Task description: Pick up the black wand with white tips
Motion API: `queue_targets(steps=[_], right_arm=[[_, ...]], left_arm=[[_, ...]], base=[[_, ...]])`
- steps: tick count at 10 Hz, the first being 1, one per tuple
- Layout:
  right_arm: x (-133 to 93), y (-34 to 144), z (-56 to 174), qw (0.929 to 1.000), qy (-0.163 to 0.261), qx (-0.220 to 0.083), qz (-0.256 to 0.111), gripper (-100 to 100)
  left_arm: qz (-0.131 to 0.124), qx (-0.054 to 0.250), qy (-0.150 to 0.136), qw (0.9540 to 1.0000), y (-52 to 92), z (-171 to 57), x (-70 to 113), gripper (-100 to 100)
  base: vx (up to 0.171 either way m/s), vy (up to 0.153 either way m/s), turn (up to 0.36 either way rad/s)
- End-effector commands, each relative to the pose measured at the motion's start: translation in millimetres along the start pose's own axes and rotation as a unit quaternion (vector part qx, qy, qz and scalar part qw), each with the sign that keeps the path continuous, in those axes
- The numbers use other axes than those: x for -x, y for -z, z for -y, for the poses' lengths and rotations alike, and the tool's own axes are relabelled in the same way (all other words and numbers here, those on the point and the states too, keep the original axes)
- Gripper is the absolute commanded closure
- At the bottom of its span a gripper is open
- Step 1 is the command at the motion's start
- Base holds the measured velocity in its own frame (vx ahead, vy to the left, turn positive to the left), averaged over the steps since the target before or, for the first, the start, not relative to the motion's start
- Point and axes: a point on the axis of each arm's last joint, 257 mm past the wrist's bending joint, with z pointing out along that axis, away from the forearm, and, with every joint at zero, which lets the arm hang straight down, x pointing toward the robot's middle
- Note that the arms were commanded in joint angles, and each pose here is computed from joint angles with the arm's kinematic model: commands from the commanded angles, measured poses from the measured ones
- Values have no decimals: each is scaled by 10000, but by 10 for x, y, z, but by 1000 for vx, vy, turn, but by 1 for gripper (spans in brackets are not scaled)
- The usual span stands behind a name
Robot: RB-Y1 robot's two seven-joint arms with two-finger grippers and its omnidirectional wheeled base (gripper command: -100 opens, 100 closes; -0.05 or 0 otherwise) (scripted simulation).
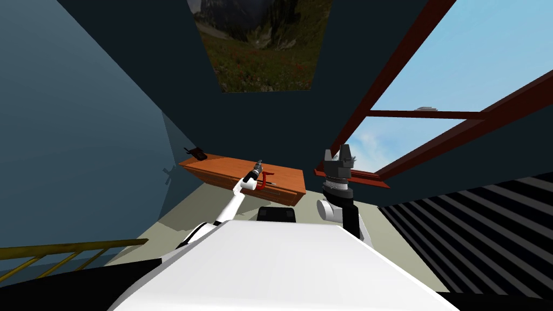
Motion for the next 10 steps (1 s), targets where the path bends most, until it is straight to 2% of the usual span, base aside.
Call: queue_targets(steps=[1, 2, 3, 4, 5, 8, 9, 10], right_arm=[[0, 0, 0, 10000, 0, 0, 0, 0], [0, 0, 0, 10000, 0, 0, 0, 0], [0, 0, 0, 10000, 0, 0, 0, 0], [0, 0, 0, 10000, 0, 0, 0, 0], [0, 0, 0, 10000, 0, 0, 0, 0], [0, 0, 0, 10000, 0, 0, 0, 0], [0, 0, 0, 10000, 0, 0, 0, 0], [0, 0, 0, 10000, 0, 0, 0, 0]], left_arm=[[9, 243, 24, 9997, -57, -168, -2, -100], [-34, 474, 63, 9988, -136, -262, -65, -100], [7, 604, 65, 9982, -126, -396, -23, -100], [7, 604, 65, 9982, -126, -396, -23, -100], [-29, 840, 97, 9964, -191, -495, -82, -100], [5, 1264, 126, 9919, -213, -787, -73, -100], [5, 1264, 126, 9919, -213, -787, -73, -100], [-35, 1453, 146, 9893, -259, -841, -139, -100]], base=[[10, -4, -25], [10, -6, -41], [11, -5, -25], [5, -1, 5], [7, -3, -46], [13, -3, -37], [7, -1, 1], [11, -1, -47]])
